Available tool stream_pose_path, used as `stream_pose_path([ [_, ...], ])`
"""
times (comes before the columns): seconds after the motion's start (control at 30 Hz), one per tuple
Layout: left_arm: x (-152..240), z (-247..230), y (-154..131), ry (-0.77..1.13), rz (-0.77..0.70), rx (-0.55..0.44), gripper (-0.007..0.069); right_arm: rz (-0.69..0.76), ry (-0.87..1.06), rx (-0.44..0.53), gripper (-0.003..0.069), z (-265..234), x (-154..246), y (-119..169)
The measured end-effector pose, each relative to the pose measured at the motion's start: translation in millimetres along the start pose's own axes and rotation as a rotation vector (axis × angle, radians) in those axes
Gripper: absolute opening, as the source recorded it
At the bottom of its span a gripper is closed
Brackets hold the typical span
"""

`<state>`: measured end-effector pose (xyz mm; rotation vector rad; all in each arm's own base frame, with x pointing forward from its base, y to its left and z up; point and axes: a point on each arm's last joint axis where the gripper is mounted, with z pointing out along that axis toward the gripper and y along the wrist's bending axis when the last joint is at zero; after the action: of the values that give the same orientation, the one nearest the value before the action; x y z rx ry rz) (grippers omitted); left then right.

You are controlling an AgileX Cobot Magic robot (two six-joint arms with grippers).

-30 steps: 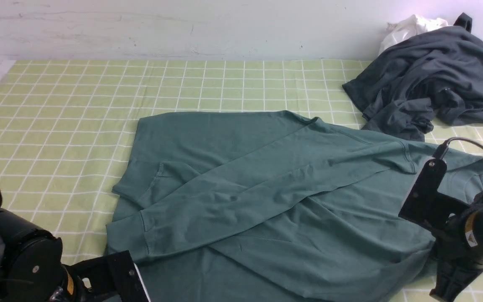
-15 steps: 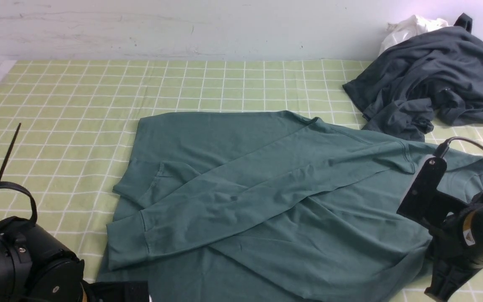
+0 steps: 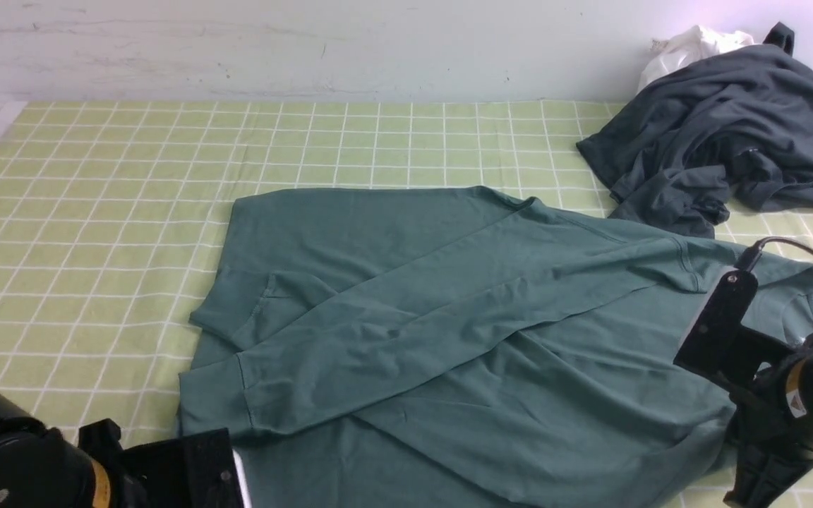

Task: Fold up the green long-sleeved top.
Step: Use both arms simultaneously to clamp the lower edge of the clothing fabric, then use both arms to drag the lower edge of the fabric forward and fold it over the upper edge

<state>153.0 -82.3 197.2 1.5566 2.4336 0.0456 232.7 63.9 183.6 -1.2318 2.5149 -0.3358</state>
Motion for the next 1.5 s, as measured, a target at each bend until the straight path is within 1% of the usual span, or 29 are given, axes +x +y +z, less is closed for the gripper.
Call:
stream_pose_path([
  [0.13, 3, -22, -1, -0.074, -0.15, -0.057, 0.0, 0.005, 0.028, 0.001, -0.0003, -6, 4, -1],
  [0.2, 0, -34, 3, -0.103, -0.231, -0.082, 0.0008, 0.007, 0.038, 0.012, -0.0003, -8, 4, -5],
  [0.23, -1, -36, 4, -0.108, -0.24, -0.086, 0.0008, 0.009, 0.036, 0.015, -0.0003, -9, 4, -6],
  [0.27, -5, -46, 12, -0.14, -0.314, -0.11, 0.001, 0.03, 0.03, 0.029, -0.0003, -12, 2, -13],
  [0.37, -11, -61, 30, -0.196, -0.448, -0.161, 0.001, 0.075, 0.007, 0.064, -0.0003, -18, -2, -31],
  [0.4, -13, -68, 42, -0.227, -0.515, -0.19, 0.001, 0.093, -0.011, 0.085, -0.0003, -22, -4, -40],
  [0.43, -13, -71, 51, -0.247, -0.55, -0.209, 0.001, 0.099, -0.023, 0.1, -0.0003, -25, -6, -46],
  [0.47, -14, -72, 51, -0.248, -0.563, -0.211, 0.001, 0.1, -0.027, 0.104, -0.0003, -25, -6, -47],
  [0.57, -21, -78, 89, -0.332, -0.696, -0.282, 0.001, 0.086, -0.104, 0.158, -0.0003, -31, -20, -68],
  [0.6, -23, -80, 98, -0.353, -0.716, -0.298, 0.001, 0.071, -0.126, 0.171, -0.0003, -31, -24, -72],
  [0.7, -33, -74, 131, -0.382, -0.77, -0.33, 0.001, 0.026, -0.186, 0.202, -0.0003, -24, -43, -85],
  [0.8, -43, -62, 162, -0.387, -0.799, -0.343, 0.001, -0.01, -0.216, 0.229, -0.0003, -15, -60, -98],
  [0.83, -48, -56, 176, -0.389, -0.807, -0.348, 0.001, -0.021, -0.224, 0.236, -0.0003, -6, -71, -106],
  [1.0, -71, -28, 229, -0.388, -0.829, -0.36, 0.001, -0.058, -0.235, 0.282, -0.0003, 28, -114, -141],
  [1.03, -72, -29, 233, -0.395, -0.83, -0.366, 0.001, -0.059, -0.229, 0.275, -0.0003, 32, -114, -140],
  [1.07, -76, -21, 246, -0.392, -0.838, -0.368, 0.001, -0.067, -0.234, 0.29, -0.0003, 41, -126, -150],
  [1.17, -81, 8, 276, -0.381, -0.872, -0.37, 0.001, -0.069, -0.203, 0.289, -0.0003, 75, -144, -165],
  [1.23, -82, 27, 293, -0.374, -0.902, -0.368, 0.001, -0.055, -0.182, 0.287, -0.0003, 96, -153, -175],
  [1.37, -84, 58, 312, -0.385, -0.939, -0.371, 0.0015, 0.018, -0.193, 0.276, 0.0004, 119, -158, -188],
  [1.47, -87, 80, 323, -0.4, -0.952, -0.376, 0.0048, 0.133, -0.241, 0.264, 0.0051, 124, -160, -198],
  [1.5, -89, 86, 326, -0.405, -0.952, -0.379, 0.0079, 0.174, -0.254, 0.263, 0.0083, 124, -159, -202],
])
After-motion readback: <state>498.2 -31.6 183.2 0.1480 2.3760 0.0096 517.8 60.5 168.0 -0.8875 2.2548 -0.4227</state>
